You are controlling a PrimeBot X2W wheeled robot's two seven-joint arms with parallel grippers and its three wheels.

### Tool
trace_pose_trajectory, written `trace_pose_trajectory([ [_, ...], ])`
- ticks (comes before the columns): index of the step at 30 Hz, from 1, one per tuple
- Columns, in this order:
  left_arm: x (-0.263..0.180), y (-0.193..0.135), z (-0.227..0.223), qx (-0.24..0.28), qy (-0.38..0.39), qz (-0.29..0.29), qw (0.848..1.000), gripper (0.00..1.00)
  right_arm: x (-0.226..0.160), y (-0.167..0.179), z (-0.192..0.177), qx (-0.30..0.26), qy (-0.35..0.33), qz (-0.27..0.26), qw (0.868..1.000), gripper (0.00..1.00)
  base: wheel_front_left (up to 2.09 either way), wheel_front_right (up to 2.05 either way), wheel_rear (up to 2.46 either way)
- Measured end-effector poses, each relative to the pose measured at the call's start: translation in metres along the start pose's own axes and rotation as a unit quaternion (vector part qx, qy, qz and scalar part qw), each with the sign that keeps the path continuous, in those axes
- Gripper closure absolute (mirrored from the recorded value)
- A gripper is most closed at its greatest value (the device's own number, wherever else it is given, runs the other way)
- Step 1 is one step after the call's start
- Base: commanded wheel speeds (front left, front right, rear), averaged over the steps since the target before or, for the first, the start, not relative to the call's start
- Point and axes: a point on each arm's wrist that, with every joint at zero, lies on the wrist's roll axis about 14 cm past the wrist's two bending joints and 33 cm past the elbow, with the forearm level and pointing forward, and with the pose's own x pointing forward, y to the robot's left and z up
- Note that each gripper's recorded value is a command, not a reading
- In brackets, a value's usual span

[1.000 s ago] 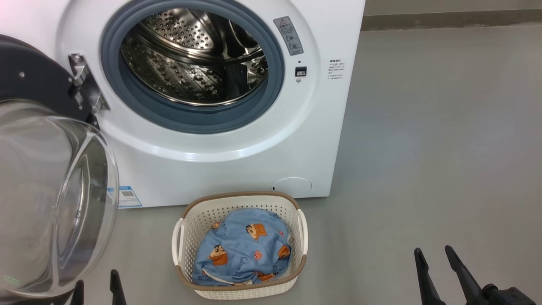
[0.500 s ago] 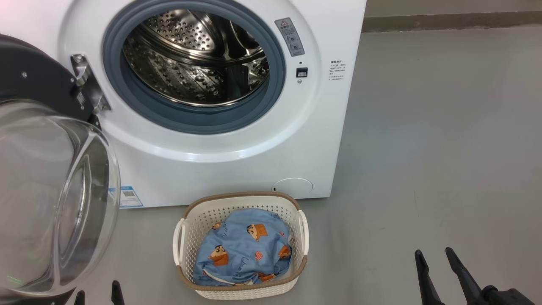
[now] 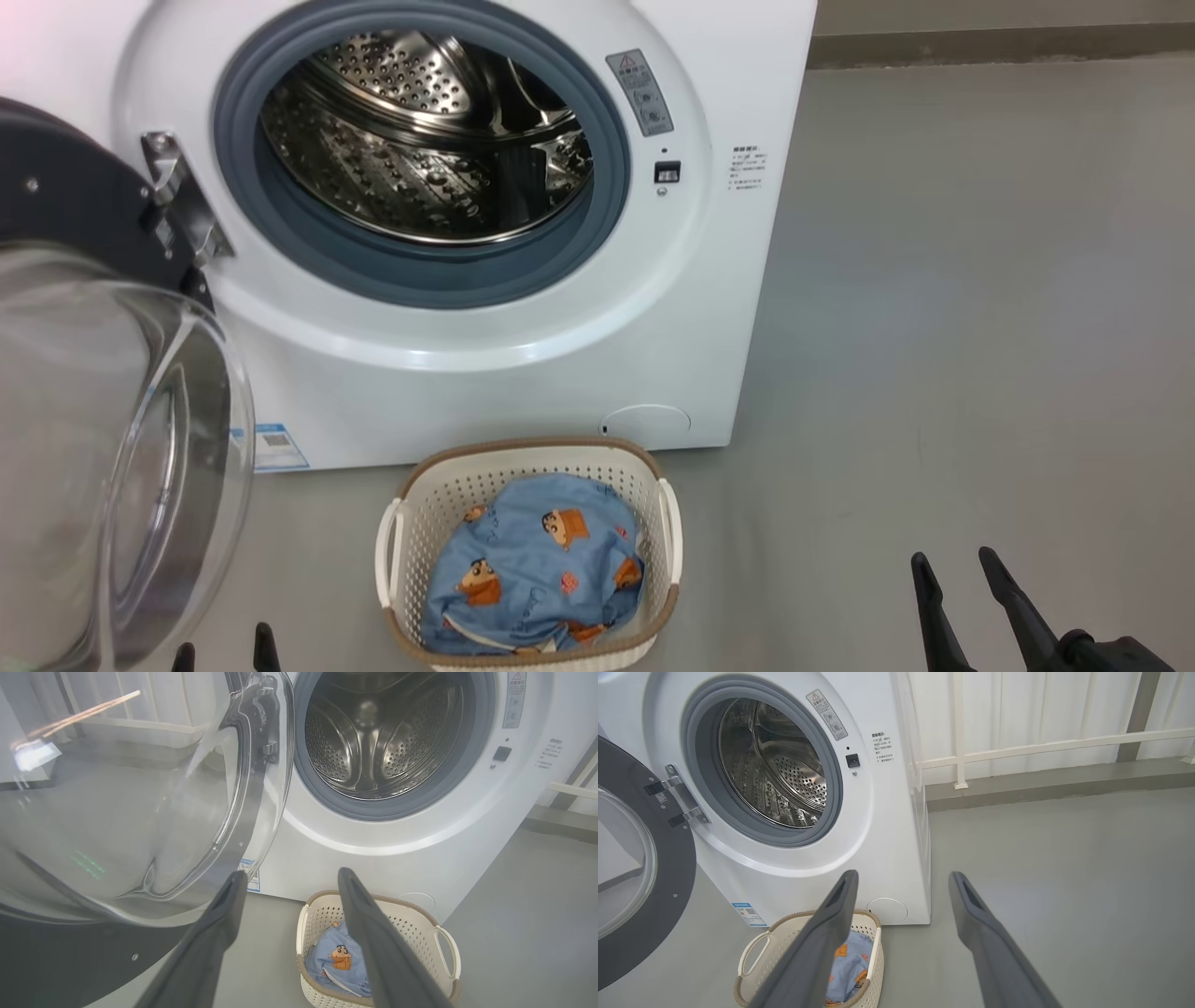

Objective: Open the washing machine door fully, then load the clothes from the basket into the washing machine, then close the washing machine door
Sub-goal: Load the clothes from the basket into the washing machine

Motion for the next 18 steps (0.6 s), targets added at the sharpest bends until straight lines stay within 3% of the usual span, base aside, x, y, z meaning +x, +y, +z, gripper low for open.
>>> trace_pose_trajectory([
  [9, 0.0006, 0.0030, -0.0019, 0.003, 0.004, 0.009, 1.000, 0.00, 0.0010, -0.0002, -0.0023, 0.000, 0.004, 0.000, 1.000, 0.00, 1.75, -1.75, 0.00],
  [18, -0.0001, 0.0011, -0.0033, 0.002, 0.006, 0.008, 1.000, 0.00, 0.0021, 0.0005, -0.0033, 0.000, 0.005, 0.001, 1.000, 0.00, 0.62, -0.62, 0.00],
])
